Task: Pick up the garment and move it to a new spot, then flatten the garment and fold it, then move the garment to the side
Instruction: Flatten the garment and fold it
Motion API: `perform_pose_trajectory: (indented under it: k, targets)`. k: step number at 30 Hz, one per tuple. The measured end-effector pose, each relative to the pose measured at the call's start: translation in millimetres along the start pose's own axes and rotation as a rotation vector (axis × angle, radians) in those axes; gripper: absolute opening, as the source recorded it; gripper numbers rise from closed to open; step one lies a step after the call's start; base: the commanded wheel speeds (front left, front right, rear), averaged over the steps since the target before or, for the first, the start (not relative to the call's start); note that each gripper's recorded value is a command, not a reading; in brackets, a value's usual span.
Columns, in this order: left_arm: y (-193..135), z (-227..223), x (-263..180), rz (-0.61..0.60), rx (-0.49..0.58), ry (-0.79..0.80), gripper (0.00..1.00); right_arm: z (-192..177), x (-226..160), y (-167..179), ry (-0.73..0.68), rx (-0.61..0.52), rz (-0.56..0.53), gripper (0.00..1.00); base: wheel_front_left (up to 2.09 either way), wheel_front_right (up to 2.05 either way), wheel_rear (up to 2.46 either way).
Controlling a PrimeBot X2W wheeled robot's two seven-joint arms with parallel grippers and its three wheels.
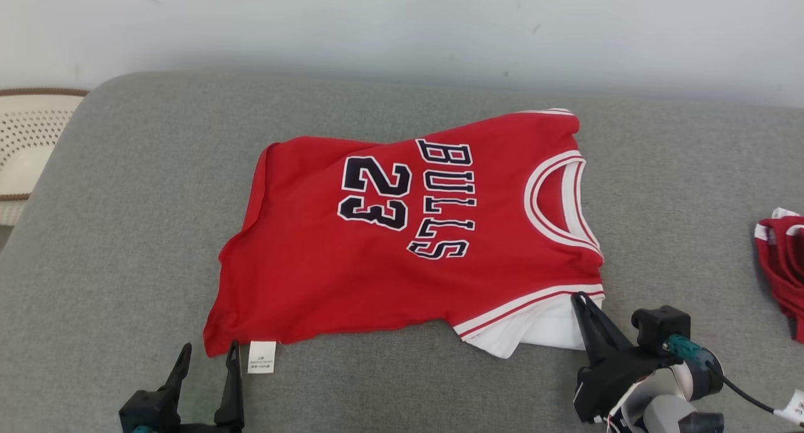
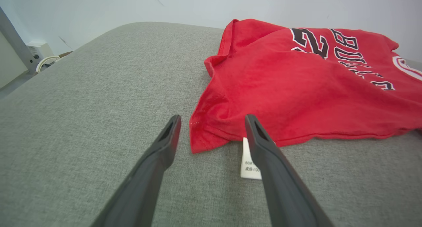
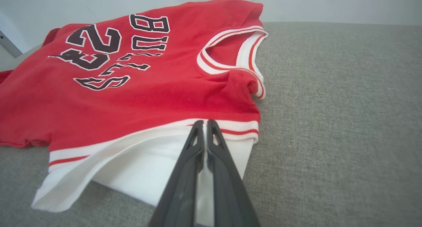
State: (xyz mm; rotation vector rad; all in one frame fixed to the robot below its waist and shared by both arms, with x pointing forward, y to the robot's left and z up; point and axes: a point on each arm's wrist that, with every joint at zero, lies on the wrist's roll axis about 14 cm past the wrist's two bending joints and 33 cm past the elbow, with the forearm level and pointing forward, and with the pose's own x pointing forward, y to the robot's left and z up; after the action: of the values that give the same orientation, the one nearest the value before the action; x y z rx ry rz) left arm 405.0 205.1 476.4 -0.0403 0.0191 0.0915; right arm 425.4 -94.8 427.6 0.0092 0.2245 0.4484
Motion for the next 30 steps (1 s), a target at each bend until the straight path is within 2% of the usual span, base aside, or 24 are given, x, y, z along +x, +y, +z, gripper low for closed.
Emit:
perform_pose_trajectory:
  k: [8,9,10,11,12,20,30]
  targets:
    - [-10.1,1.3,-6.6,-0.038,-0.013,-0.002,1.00,-1.6,-29.2,10.8,-0.018,0.010,0.013,0.00,0.00,0.00,0.00]
    - [-11.6,0.0,-8.5,-0.042,-0.018,0.002,1.00,-3.8,-33.7,12.2,-0.015,0.016,0.012,0.11,0.00,0.00,0.00]
    - [-12.9,-1.0,-9.9,-0.046,-0.019,0.005,1.00,-6.1,-38.5,13.8,-0.013,0.024,0.013,0.34,0.00,0.00,0.00]
    - [-14.5,-0.5,-10.6,-0.053,-0.021,0.003,1.00,-9.1,-43.9,16.1,-0.008,0.030,0.016,0.50,0.00,0.00,0.00]
    - [-15.3,-0.1,-11.7,-0.056,-0.021,0.002,1.00,-12.6,-49.6,17.5,-0.001,0.032,0.017,1.00,0.00,0.00,0.00]
    - [-20.9,-0.8,-19.9,-0.076,-0.028,0.006,1.00,-38.0,-97.1,-9.0,0.044,0.080,-0.096,1.00,0.00,0.00,0.00]
    - [-18.3,8.7,-24.2,-0.059,-0.022,-0.023,1.00,-5.7,-97.2,-11.5,-0.075,0.086,-0.139,1.00,0.00,0.00,0.00]
